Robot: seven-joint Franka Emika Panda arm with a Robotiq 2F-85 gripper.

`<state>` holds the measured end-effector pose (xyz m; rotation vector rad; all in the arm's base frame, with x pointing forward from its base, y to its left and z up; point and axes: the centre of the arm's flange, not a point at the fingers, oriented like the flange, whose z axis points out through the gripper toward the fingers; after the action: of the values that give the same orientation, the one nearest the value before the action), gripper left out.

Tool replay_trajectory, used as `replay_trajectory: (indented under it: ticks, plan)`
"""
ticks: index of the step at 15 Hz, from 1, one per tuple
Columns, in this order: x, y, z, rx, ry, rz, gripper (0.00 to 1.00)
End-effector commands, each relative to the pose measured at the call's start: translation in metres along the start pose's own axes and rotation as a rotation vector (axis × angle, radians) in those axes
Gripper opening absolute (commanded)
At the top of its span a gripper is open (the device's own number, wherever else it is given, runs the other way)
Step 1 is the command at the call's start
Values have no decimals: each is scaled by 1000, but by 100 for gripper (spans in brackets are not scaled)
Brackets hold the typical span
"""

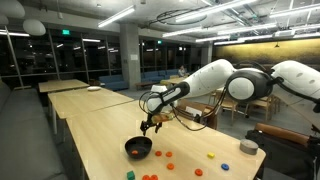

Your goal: Pick up some of the orange objects from the table and put them in the bowl

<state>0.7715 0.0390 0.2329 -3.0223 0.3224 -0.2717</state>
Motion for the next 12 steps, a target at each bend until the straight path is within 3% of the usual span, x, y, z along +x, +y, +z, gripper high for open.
replay_trajectory:
  ticks: [1,5,8,12]
  plan:
    - [-27,19,-17,-170,-10,78,100]
    - [-67,39,-5,-248,-101,127,100]
    - [-99,41,9,-204,-180,99,100]
    - [-137,38,26,-122,-216,87,100]
